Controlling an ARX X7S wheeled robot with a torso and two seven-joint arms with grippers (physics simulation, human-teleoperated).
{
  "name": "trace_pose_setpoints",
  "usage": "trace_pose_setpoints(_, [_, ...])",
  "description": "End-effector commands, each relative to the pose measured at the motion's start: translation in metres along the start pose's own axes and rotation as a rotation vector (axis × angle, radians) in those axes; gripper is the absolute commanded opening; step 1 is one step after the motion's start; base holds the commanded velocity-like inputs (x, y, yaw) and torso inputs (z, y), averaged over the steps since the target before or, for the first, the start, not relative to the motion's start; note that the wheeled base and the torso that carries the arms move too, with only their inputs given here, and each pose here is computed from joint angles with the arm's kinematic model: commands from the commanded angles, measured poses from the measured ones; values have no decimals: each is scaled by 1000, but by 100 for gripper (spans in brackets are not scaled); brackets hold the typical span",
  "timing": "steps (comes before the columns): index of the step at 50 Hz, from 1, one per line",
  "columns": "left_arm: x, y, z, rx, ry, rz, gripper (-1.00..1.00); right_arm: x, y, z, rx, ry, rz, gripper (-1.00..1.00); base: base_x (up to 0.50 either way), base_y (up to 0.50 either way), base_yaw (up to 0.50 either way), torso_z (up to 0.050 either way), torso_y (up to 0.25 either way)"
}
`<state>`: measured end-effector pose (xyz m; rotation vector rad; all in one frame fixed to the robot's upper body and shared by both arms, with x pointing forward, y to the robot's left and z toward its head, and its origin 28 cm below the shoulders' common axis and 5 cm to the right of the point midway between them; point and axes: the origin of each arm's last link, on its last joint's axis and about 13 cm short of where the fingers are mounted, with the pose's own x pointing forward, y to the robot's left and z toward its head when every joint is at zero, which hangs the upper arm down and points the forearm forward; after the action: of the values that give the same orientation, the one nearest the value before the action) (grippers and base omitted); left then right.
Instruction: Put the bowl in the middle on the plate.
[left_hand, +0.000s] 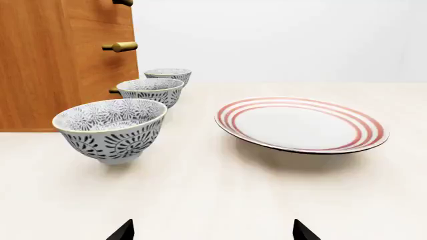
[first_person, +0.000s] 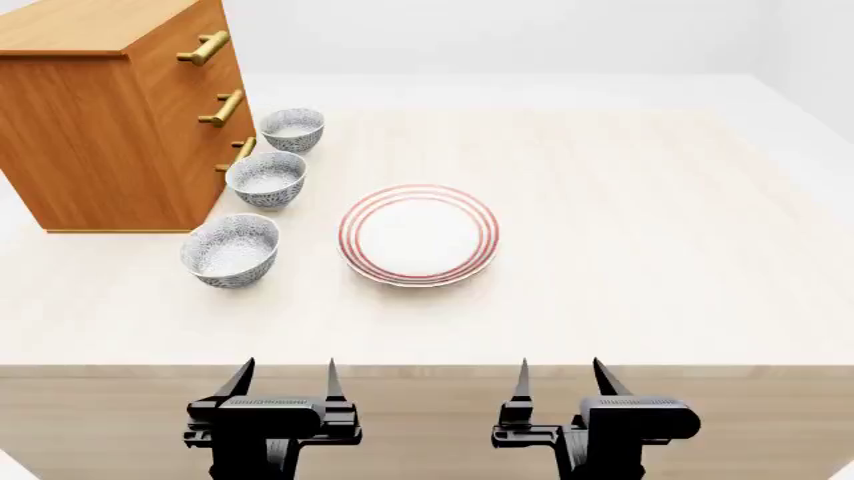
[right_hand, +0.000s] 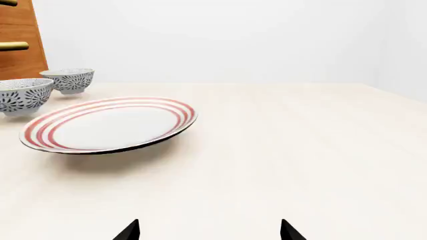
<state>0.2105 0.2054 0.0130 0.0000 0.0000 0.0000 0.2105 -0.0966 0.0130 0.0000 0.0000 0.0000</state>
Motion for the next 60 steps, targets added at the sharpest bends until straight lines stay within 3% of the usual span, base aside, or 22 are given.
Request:
trace_pose_setpoints(1, [1, 1, 1, -2, 2, 5, 100, -1, 1, 0, -9, -3, 1, 100, 0, 0, 0, 0, 0])
trace_pose_setpoints(10, [1, -1, 0, 9, 11, 1, 100, 0, 0, 3, -5, -4, -3, 100, 0, 0, 0, 0, 0])
trace_pose_setpoints(15, [3, 0, 7, 7, 3, 8, 100, 1, -1, 12, -56, -17, -21, 100, 0, 0, 0, 0, 0])
trace_pose_setpoints(16, [5, -1, 15, 5, 5, 13, 100, 1, -2, 20, -27, -18, -3, 100, 0, 0, 0, 0, 0])
trace_pose_setpoints(19, [8, -2, 37, 28, -5, 1, 100, 7, -7, 40, -49, -6, -6, 100, 0, 0, 0, 0, 0])
trace_pose_setpoints(21, [20, -2, 68, 8, -17, -13, 100, 17, -13, 73, -118, -27, -15, 100, 0, 0, 0, 0, 0])
trace_pose_setpoints(23, [29, -2, 92, 13, -51, -26, 100, 22, -18, 99, -63, -33, -5, 100, 0, 0, 0, 0, 0])
trace_pose_setpoints(25, [38, -3, 120, -3, -71, -31, 100, 27, -21, 122, -60, -48, 1, 100, 0, 0, 0, 0, 0])
trace_pose_setpoints(26, [40, -2, 129, -42, -83, -28, 100, 27, -21, 129, -69, -81, 7, 100, 0, 0, 0, 0, 0])
trace_pose_setpoints(28, [43, -3, 134, -20, -107, -25, 100, 28, -20, 132, -75, -85, 1, 100, 0, 0, 0, 0, 0])
trace_pose_setpoints(36, [44, -5, 128, 6, -101, -34, 100, 23, -21, 133, -51, -110, 0, 100, 0, 0, 0, 0, 0])
trace_pose_setpoints(60, [47, -4, 127, 23, -118, -33, 100, 26, -22, 139, -42, -115, 21, 100, 495, 0, 0, 0, 0])
